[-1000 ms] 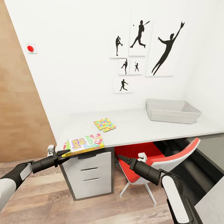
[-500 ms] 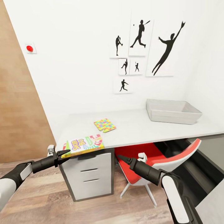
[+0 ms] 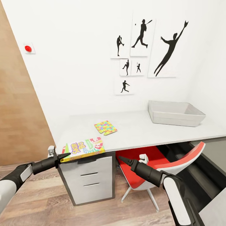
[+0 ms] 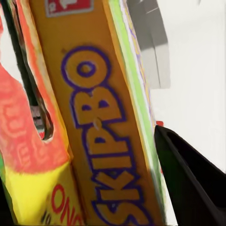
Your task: Put all the toys in the child's room - the three board games (two on the bed and one on the table), the two jigsaw puzzles on the table, and the tennis ball on the table - inside the toy box on the table in the child's room.
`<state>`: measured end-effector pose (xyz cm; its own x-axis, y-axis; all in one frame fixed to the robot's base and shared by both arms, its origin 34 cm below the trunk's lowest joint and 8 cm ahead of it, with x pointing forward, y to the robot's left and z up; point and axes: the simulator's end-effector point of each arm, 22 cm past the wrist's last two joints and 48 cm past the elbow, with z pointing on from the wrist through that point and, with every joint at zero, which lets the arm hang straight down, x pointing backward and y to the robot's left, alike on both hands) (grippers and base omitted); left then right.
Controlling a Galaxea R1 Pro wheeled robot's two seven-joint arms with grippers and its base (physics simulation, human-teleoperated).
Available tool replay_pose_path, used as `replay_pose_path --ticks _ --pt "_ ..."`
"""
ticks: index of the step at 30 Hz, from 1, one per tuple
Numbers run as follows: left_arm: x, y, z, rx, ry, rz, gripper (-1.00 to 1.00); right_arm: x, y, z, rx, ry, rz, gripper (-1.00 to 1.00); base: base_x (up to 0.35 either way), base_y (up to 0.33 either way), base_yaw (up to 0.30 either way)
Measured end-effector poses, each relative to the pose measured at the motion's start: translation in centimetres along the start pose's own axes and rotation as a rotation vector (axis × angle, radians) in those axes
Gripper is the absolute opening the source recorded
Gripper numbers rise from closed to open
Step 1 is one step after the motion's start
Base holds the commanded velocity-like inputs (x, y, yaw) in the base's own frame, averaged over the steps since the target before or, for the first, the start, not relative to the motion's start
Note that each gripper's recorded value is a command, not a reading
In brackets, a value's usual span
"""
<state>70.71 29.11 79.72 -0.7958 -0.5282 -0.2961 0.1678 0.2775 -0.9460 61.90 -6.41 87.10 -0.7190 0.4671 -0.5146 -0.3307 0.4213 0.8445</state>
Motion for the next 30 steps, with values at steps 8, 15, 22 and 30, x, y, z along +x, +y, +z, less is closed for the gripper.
replay_pose_path --ticks 8,15,22,30 --pt "-0.2 -0.6 -0.2 0.014 -0.001 0.003 -1.00 -0.2 0.3 0.0 0.001 0.000 0.000 1.00 0.000 0.000 0.000" --pt "-0.4 -2.6 -0.3 0.050 0.008 0.011 -1.00 -1.0 1.3 -0.2 0.000 0.001 0.000 1.00 0.000 0.000 0.000" --pt "-0.8 -3.8 -0.5 0.051 0.011 0.011 -1.00 -1.7 2.3 -0.3 0.000 0.000 0.000 1.00 0.000 0.000 0.000" --pt "-1.3 -5.2 -0.7 0.054 0.011 0.010 -1.00 -2.5 3.5 -0.5 -0.001 -0.001 0.000 1.00 0.000 0.000 0.000"
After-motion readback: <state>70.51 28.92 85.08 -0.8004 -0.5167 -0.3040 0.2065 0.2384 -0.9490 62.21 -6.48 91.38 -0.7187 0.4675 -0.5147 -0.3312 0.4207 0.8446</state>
